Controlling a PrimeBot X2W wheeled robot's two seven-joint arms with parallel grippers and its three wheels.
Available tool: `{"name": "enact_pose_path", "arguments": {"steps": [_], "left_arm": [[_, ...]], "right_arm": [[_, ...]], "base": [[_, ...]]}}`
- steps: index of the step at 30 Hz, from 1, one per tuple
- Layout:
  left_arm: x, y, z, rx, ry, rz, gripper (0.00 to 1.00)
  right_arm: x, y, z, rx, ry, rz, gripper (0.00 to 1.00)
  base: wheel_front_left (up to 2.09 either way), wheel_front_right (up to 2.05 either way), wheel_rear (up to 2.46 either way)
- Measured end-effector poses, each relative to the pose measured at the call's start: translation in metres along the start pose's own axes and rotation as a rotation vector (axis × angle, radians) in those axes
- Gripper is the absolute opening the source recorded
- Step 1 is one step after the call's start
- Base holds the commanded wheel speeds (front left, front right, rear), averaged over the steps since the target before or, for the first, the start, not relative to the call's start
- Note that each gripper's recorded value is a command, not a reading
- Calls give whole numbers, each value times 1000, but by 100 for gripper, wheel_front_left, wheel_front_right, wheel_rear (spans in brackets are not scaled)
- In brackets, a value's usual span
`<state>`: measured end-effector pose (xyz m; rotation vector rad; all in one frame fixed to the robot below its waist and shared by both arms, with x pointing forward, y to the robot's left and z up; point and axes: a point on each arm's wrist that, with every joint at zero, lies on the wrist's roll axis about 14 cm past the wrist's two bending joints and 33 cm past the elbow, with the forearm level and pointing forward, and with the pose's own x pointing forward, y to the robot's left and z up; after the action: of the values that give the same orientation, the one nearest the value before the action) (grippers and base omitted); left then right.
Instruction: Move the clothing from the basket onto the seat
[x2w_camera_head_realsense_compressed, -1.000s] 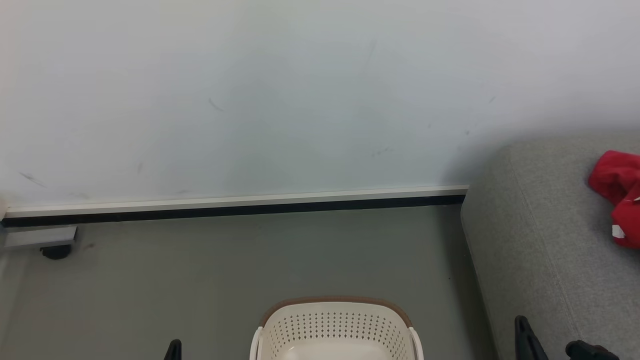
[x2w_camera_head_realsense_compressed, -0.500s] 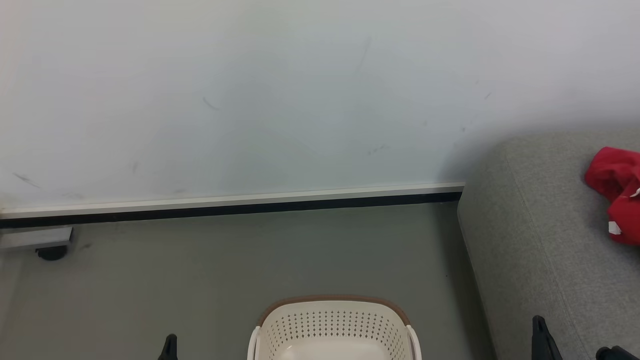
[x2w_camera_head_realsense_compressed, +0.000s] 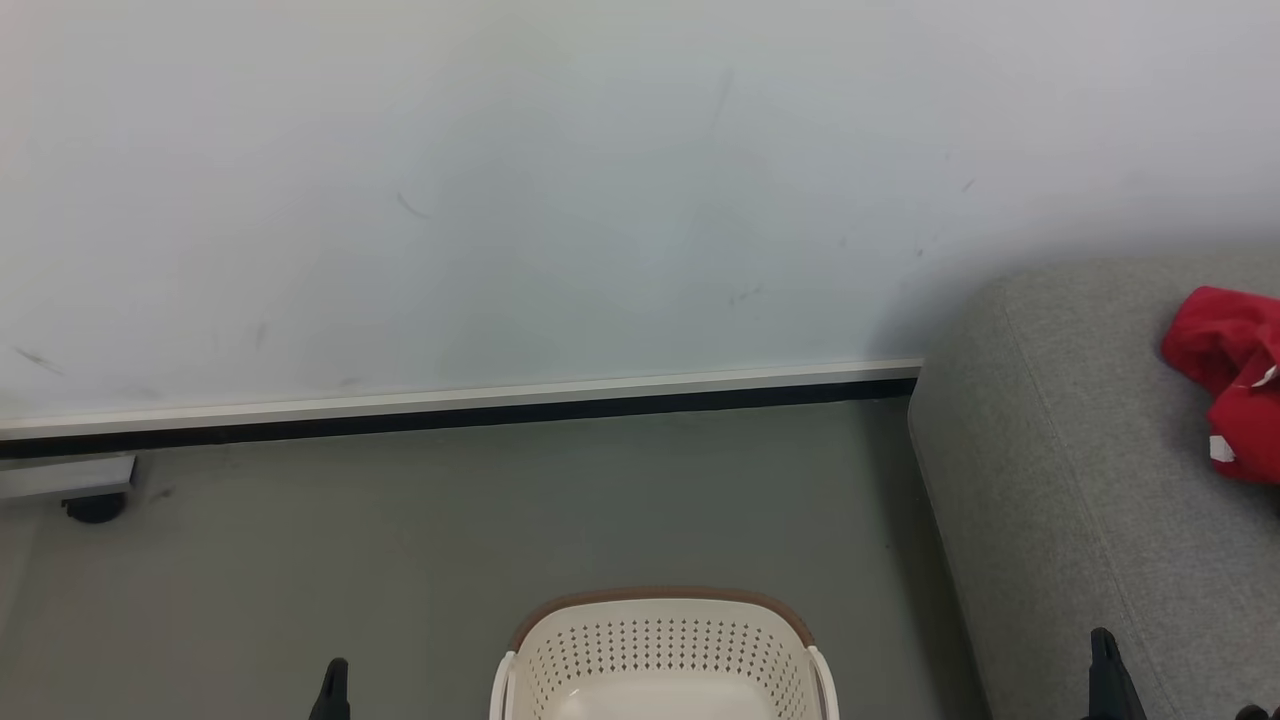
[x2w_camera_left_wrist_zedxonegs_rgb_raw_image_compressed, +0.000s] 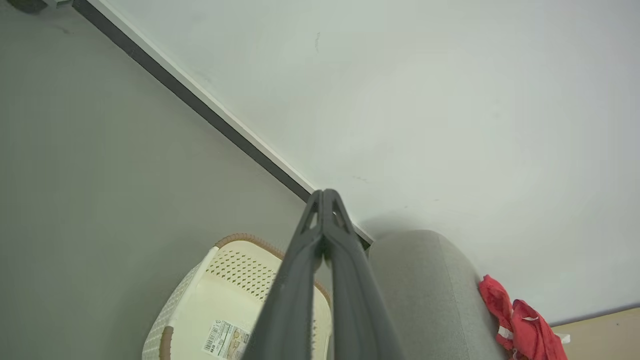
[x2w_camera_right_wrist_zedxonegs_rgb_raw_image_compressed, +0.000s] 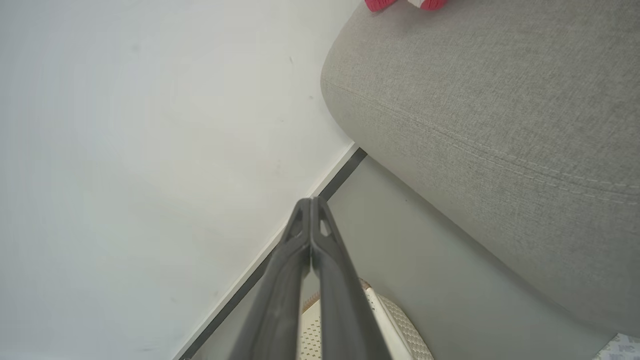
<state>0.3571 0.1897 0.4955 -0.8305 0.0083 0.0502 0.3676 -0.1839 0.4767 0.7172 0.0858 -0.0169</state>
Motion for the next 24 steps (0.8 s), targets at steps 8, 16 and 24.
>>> {"name": "enact_pose_path", "arguments": {"steps": [8,16,24], "left_arm": [[6,-3,-1,-92,14,-4,0],[9,-4,-4,-187,30,-7,0],[13,-7,-6,-267,45,-11,0]], "right_arm": [[-1,-4,6,115,-15,-15,0],[-1,-7,13,221,-30,-21,0],[-2,-10,18,317,-41,-24,0]], "base": [[0,0,0],[0,0,0],[0,0,0]]}}
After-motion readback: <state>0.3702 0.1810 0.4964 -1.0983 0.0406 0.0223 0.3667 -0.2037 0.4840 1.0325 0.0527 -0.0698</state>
